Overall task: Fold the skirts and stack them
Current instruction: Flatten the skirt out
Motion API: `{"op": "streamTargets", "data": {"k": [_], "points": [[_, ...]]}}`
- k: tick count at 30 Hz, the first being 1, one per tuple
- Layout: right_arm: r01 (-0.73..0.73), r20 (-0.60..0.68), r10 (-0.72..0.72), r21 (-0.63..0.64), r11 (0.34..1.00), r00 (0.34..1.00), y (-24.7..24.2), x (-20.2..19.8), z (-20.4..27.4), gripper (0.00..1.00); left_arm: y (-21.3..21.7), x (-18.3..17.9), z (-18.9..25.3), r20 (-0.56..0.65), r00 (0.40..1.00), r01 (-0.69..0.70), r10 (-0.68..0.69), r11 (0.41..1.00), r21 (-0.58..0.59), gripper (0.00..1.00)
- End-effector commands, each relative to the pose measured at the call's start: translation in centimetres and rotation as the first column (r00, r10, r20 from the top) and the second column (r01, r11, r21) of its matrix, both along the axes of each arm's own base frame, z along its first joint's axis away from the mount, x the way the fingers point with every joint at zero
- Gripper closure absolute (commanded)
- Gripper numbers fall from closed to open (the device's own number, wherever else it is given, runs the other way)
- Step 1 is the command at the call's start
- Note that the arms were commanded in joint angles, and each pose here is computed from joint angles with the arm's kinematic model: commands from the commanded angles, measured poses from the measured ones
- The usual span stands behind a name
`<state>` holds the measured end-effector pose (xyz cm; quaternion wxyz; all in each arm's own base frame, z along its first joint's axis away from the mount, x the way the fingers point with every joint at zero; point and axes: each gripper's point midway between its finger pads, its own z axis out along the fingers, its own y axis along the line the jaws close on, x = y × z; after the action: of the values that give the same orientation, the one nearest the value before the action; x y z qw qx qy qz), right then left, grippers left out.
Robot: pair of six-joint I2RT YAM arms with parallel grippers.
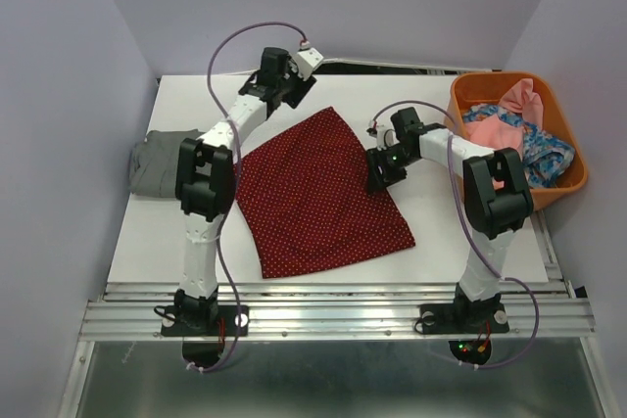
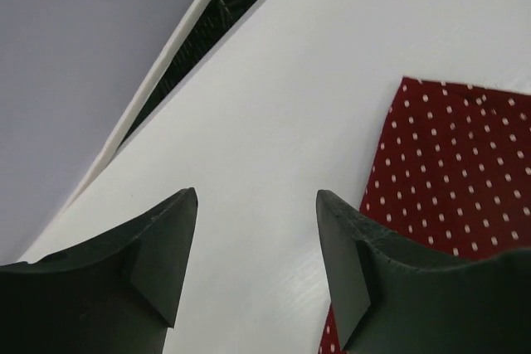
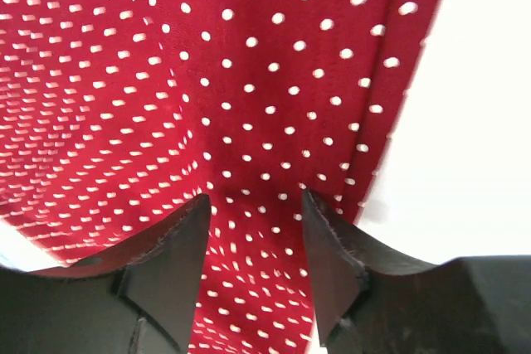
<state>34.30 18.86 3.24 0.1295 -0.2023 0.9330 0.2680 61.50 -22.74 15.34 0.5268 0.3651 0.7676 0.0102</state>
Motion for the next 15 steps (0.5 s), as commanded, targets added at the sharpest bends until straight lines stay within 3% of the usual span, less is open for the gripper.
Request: {"op": "streamTargets", "data": {"k": [1,6,12,15], "points": [[-0.028,0.110,0.036,-0.068,0.997,0.993,-0.8,2.6,2.7,0.43,3.9,-5.9,5.2,-0.129,0.991,0.010,-0.021,0.996,-0.085,0.34],[-0.136,0.171,0.143,-0.050,0.989,0.975,1.9,5.4,4.6,0.41,6.5,-12.4,-0.1,-0.386,0.921,-0.008,-0.041,0.992,-0.126,0.39],[-0.218,0.084,0.232,-0.142,0.965,0.969,1.5,4.8,-0.5,0.43,7.8,-18.2,-4.8,-0.556,0.830,-0.011,-0.044,0.995,-0.096,0.44],[-0.230,0.052,0.243,-0.192,0.954,0.969,0.4,4.2,-2.5,0.45,8.2,-19.3,-6.7,-0.607,0.794,-0.020,-0.032,0.997,-0.078,0.46]]}}
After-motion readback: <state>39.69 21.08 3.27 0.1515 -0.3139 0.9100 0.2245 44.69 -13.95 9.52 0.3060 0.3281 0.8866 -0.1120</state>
